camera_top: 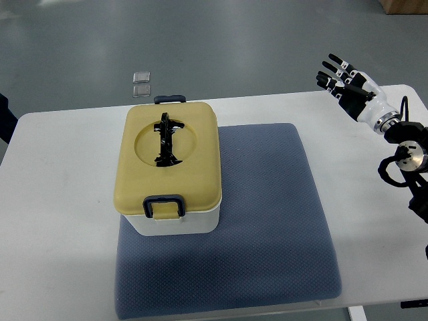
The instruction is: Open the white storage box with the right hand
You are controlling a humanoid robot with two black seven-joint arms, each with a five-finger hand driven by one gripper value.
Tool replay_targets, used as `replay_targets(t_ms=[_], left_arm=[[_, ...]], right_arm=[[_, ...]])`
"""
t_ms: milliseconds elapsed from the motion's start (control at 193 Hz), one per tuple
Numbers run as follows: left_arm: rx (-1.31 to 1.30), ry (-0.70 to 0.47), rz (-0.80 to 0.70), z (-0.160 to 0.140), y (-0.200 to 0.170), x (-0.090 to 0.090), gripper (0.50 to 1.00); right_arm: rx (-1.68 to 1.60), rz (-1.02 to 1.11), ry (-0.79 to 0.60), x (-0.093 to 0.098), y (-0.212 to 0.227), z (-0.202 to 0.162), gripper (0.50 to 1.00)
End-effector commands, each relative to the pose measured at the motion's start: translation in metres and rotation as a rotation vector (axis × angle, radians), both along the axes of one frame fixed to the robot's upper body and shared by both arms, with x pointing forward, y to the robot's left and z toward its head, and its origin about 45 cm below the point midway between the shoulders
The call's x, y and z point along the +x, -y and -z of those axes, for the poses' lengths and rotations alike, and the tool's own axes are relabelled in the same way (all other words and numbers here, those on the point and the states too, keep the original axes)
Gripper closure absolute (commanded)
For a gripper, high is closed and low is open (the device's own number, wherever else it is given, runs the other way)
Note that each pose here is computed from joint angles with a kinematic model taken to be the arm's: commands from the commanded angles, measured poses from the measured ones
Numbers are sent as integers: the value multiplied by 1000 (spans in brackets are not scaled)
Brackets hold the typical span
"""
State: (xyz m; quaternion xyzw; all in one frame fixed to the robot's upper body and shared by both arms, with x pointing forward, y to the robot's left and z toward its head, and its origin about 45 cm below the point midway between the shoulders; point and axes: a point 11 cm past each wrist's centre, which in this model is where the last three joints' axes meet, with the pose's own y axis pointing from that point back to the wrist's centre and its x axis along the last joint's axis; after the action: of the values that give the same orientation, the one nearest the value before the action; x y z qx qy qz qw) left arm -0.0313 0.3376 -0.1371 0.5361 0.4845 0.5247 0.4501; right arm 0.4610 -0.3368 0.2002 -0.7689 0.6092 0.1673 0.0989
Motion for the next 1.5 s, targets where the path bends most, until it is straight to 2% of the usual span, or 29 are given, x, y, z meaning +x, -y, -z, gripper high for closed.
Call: replay_targets(t_ms=[0,946,1169,1401,1494], left_arm=[[-1,0,0,0,0,0,500],[1,0,0,0,0,0,500],[1,0,0,0,0,0,500],[1,0,0,0,0,0,500],[1,0,0,0,0,0,500]], right_arm=[[1,-1,3,0,0,-1,570],[11,5,39,2,5,-9,572],[-41,-68,42,-1,2,-11,570],[-59,-115,97,10,-4,-36,572],[-140,-163,127,17,-9,-57,574]])
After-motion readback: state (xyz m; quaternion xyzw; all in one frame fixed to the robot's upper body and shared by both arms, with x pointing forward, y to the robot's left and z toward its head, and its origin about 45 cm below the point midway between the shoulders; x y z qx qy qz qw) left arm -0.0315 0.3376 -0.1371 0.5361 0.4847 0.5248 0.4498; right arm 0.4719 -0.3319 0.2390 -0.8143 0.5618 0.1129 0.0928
